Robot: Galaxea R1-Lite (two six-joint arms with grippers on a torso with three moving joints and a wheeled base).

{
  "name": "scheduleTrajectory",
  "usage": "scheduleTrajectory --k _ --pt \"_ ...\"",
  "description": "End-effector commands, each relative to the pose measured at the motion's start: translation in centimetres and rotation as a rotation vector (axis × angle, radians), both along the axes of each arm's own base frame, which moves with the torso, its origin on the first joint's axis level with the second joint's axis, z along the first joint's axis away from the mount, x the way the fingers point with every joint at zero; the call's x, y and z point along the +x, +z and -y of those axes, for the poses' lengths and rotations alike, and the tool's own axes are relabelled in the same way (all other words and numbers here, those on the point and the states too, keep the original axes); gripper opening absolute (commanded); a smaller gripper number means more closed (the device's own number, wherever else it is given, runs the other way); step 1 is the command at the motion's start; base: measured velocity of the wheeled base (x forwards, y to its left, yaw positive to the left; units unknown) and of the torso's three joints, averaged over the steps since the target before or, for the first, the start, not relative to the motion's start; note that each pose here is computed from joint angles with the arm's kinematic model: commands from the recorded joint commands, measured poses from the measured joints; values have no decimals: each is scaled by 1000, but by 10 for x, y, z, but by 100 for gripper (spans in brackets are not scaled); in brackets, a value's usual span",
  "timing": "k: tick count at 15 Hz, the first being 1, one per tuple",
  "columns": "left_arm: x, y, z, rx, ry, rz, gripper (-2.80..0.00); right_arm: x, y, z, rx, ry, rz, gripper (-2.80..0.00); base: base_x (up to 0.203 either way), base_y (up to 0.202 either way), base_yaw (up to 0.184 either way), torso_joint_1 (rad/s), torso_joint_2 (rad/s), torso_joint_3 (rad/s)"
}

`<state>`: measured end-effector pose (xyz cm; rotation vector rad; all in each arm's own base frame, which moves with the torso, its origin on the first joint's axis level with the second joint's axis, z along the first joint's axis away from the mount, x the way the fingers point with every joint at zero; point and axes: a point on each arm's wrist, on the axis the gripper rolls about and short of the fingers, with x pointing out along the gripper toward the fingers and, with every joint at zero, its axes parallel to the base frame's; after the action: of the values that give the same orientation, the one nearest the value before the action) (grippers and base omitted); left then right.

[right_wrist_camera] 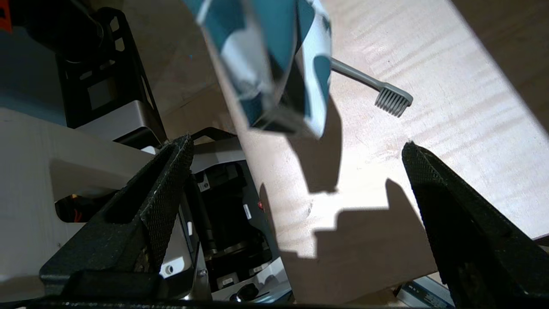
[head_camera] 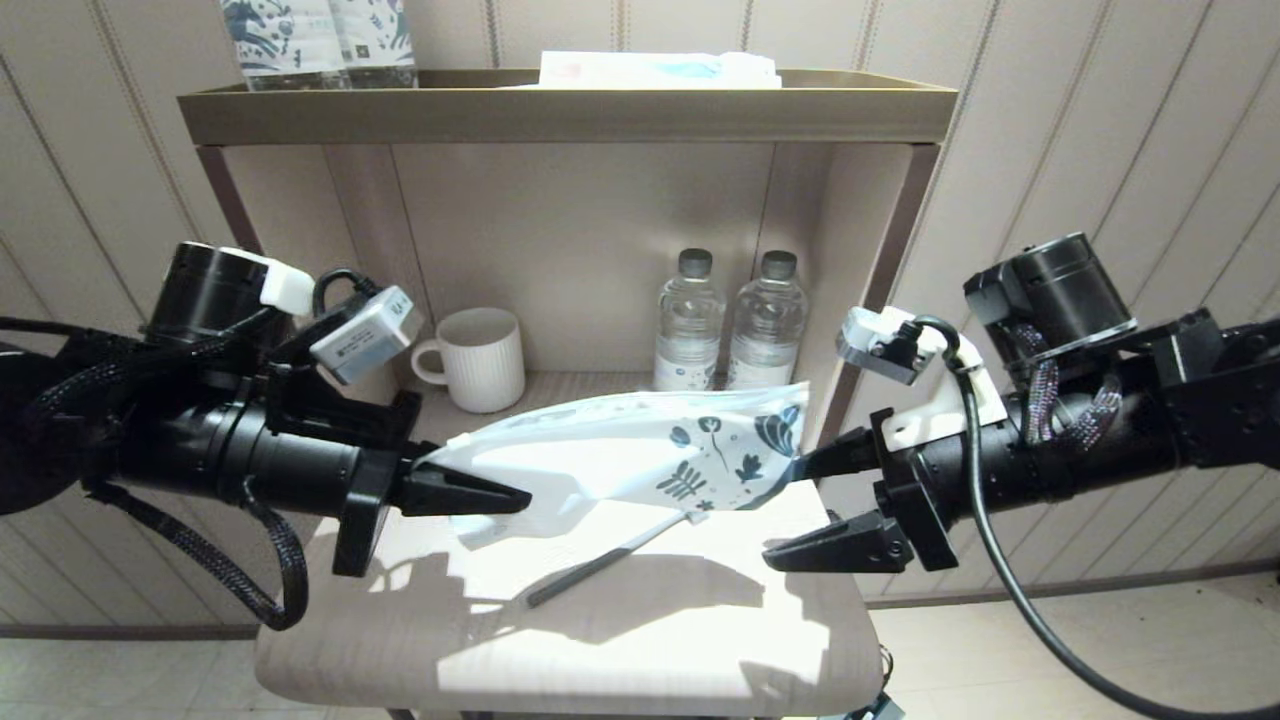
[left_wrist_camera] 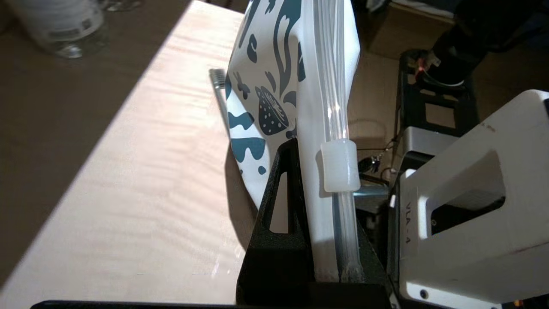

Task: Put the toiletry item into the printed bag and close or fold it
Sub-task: Pick up a toothbrush

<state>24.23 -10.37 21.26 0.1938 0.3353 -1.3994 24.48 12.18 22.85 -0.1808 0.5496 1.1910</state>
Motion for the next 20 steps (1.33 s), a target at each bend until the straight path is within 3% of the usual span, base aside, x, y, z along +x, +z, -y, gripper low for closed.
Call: scheduleTrajectory --k 1,4,6,8,11,20 --pt "-7 7 -12 -5 42 29 -280 -5 -6 -4 -6 20 -27 0 0 0 0 0 0 0" --pt "6 13 -15 -8 75 47 -280 -1 -17 -16 -31 23 -82 0 0 0 0 0 0 0" --pt "15 16 -16 0 110 52 -280 4 -27 -27 -85 -15 -109 0 0 0 0 0 0 0" --pt "19 17 -16 -1 115 59 -280 13 -32 -39 -143 -101 -122 0 0 0 0 0 0 0" --pt "22 19 -16 -4 116 69 -280 24 -28 -62 -161 -258 -164 0 0 0 0 0 0 0" --pt "22 18 -17 -5 116 66 -280 18 -42 -97 -186 -198 -213 0 0 0 0 0 0 0"
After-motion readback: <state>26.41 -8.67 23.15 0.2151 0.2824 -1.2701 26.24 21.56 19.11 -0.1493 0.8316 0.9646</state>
